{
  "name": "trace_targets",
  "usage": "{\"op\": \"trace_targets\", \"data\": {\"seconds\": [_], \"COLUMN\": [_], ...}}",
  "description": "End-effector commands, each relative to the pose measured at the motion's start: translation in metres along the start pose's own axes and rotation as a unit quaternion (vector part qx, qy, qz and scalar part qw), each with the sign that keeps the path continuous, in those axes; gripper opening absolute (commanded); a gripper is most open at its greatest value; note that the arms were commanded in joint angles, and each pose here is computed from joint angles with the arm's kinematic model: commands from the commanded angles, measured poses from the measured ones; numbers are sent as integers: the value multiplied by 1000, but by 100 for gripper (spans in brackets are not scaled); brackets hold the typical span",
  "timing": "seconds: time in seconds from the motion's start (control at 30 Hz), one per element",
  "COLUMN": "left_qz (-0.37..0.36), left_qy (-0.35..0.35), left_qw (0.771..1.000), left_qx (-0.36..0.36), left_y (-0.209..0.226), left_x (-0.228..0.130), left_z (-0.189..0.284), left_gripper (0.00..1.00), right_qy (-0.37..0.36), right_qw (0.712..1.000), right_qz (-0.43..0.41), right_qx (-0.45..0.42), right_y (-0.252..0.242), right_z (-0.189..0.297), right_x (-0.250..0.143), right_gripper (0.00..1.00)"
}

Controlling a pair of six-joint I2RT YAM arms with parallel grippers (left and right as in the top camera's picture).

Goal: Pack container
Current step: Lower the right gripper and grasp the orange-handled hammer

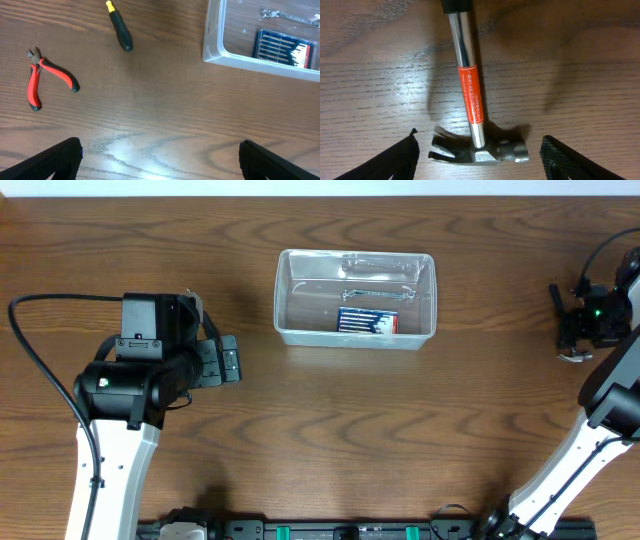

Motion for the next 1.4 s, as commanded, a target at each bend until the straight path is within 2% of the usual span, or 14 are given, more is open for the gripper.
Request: {"op": "trace_targets", "data": {"seconds": [0.0,0.27,0.67,1.1,1.17,1.37], "left_qz": [-10,-10,-10,-10,-10,-10], "left_qy": [-8,-8,-8,-8,-8,-7], "left_qw": [1000,1000,1000,1000,1000,1000], "left_qx": [4,4,4,4,4,4], "left_y": [0,0,0,0,0,0], "left_x": [4,4,4,4,4,3], "left_z": [4,4,4,4,4,4], "left_gripper": [98,98,98,98,98,99], "right_qy": [4,-1,-26,22,25,27], "right_qw": [1000,1000,1000,999,999,999], "right_qz": [7,2,4,6,7,7], "right_qx": [8,6,8,34,36,37], "right_y": [1,0,5,23,25,26], "right_z": [-9,-9,-12,-61,-65,-66], "right_x": [1,3,14,-16,-18,-19], "right_gripper": [79,77,79,80,78,58]}}
Point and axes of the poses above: each gripper's point midway between its finger pads, its own z axis back along the fingers, its own y axis along the line the jaws close on, x = y × z, the point moved 6 cm from there along z, back along the fingers, and after that the axes turned 1 degree about z, right-handed, at the moved point
